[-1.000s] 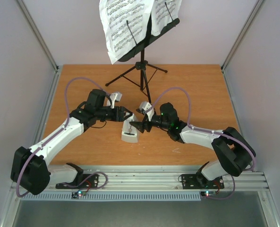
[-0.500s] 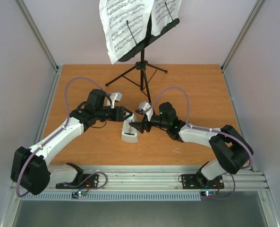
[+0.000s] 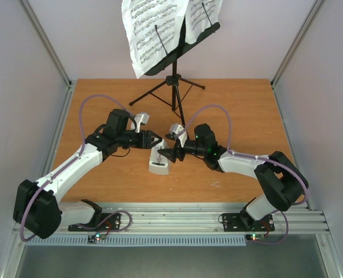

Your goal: Pack up the instrument practice props

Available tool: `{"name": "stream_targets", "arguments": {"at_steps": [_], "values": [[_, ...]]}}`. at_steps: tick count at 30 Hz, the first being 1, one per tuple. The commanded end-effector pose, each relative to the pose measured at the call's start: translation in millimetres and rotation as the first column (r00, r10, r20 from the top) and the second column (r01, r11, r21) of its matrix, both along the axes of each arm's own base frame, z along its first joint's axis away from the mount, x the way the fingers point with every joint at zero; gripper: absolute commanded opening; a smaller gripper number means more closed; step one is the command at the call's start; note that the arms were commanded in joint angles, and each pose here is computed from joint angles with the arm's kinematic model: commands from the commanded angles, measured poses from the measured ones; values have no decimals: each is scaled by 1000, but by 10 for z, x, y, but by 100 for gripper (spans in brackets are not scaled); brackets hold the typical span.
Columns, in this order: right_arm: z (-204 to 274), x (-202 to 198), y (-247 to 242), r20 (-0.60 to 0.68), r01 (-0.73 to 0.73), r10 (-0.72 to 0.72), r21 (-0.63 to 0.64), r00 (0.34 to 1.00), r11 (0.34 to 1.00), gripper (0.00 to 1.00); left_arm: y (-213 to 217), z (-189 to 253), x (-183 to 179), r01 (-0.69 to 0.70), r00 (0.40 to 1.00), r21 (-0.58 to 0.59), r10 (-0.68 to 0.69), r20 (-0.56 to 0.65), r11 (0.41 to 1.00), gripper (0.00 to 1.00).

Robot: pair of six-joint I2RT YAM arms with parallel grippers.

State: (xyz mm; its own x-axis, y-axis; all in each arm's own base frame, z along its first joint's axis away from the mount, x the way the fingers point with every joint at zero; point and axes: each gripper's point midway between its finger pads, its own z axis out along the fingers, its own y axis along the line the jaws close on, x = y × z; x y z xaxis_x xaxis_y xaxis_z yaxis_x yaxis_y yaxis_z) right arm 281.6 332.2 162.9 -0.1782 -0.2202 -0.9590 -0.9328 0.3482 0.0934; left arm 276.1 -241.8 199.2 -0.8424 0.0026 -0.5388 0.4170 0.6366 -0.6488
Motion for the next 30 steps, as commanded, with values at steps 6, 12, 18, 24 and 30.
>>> {"name": "stream_targets", "arguments": {"at_steps": [6,12,18,24,30], "values": [[75,174,4,5,26,-26,19,1000,999,84,-21,1,-7,30,999,-8,-30,13,1000,53],[81,187,32,-8,17,-17,17,1000,1000,84,-29,2,-24,38,999,-11,-38,11,999,53],[65,201,43,-17,17,-17,13,1000,1000,86,-22,-10,-24,33,999,-7,-33,13,999,53],[91,214,59,-20,18,-18,17,1000,1000,88,-15,-26,-29,30,1000,-5,-30,9,1000,53],[96,238,69,-21,21,-21,16,1000,1000,90,-14,-29,-26,26,1000,-5,-26,9,1000,53]]}}
